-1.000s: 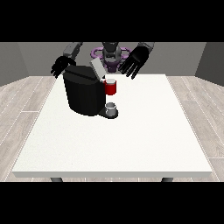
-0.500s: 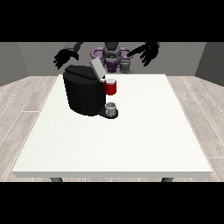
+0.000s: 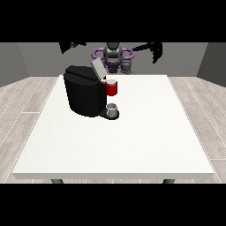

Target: Insert the coffee pod into the coffee machine and close the lid

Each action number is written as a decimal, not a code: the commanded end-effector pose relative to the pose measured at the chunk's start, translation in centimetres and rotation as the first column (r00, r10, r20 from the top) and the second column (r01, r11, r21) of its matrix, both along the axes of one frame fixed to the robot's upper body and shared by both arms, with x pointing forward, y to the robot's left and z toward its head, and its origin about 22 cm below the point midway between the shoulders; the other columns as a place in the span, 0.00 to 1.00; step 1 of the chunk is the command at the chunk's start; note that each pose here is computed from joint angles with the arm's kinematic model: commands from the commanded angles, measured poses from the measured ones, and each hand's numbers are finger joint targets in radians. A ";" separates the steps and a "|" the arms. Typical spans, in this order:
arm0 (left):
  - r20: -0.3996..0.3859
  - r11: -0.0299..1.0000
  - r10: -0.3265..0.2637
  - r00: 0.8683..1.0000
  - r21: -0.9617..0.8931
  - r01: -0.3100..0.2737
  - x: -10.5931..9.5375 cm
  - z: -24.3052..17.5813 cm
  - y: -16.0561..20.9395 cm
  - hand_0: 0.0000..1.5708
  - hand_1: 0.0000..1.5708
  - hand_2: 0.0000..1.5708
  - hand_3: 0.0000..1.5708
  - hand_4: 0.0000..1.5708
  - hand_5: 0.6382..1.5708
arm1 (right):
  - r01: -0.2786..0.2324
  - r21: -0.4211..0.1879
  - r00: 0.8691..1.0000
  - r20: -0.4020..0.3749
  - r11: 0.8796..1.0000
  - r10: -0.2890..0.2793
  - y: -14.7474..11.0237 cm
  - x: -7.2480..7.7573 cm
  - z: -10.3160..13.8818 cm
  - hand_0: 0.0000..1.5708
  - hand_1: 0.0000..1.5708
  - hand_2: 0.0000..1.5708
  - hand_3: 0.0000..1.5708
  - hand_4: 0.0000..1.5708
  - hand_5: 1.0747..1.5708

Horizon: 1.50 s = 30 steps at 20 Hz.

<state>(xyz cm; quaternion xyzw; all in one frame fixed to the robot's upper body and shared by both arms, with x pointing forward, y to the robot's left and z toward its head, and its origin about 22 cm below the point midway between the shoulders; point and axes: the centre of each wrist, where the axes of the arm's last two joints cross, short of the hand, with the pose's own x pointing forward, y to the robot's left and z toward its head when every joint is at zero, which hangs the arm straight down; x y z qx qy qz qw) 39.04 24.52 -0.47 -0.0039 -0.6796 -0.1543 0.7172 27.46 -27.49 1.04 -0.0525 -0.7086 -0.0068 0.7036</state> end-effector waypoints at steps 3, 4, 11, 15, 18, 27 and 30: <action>-0.071 0.994 -0.007 0.997 -0.108 0.000 -1.4 -1.4 -0.1 0.00 0.00 0.00 0.00 0.00 1.00 | -0.071 -0.002 0.997 0.013 0.997 0.071 1.3 0.9 1.7 0.00 0.00 0.00 0.00 0.00 1.00; -0.036 0.990 -0.012 0.999 -0.141 0.007 -1.9 -2.0 -0.4 0.00 0.00 0.00 0.00 0.00 1.00 | -0.091 -0.011 0.995 0.048 0.996 0.091 -0.9 2.0 3.5 0.00 0.00 0.00 0.00 0.00 1.00; -0.058 0.981 -0.024 0.998 -0.192 0.012 -4.9 -4.1 -0.4 0.00 0.00 0.00 0.00 0.00 1.00 | -0.141 -0.110 0.989 0.022 0.984 0.145 2.5 2.8 4.0 0.00 0.00 0.00 0.00 0.15 1.00; 0.008 0.976 -0.028 1.000 -0.217 0.029 -4.6 -1.5 -1.5 0.00 0.00 0.00 0.00 0.13 1.00 | -0.159 -0.105 0.984 0.057 0.982 0.166 1.7 3.3 2.8 0.00 0.00 0.00 0.00 0.00 1.00; 0.039 0.977 0.003 0.999 -0.214 0.006 -5.2 -1.1 -1.0 0.00 0.00 0.00 0.00 0.07 1.00 | -0.185 -0.067 0.980 0.066 0.980 0.189 3.6 4.5 4.4 0.00 0.00 0.00 0.00 0.00 1.00; 0.084 0.968 -0.017 0.996 -0.249 0.037 -6.5 1.4 -1.9 0.00 0.00 0.00 0.00 0.00 1.00 | -0.132 -0.033 0.988 0.077 0.991 0.135 0.8 7.2 3.5 0.00 0.00 0.00 0.00 0.00 1.00; 0.070 0.982 0.036 0.997 -0.190 -0.022 -7.8 1.7 0.9 0.00 0.00 0.00 0.00 0.00 1.00 | -0.146 -0.034 0.987 0.067 0.989 0.148 2.8 7.4 3.5 0.00 0.00 0.00 0.00 0.00 1.00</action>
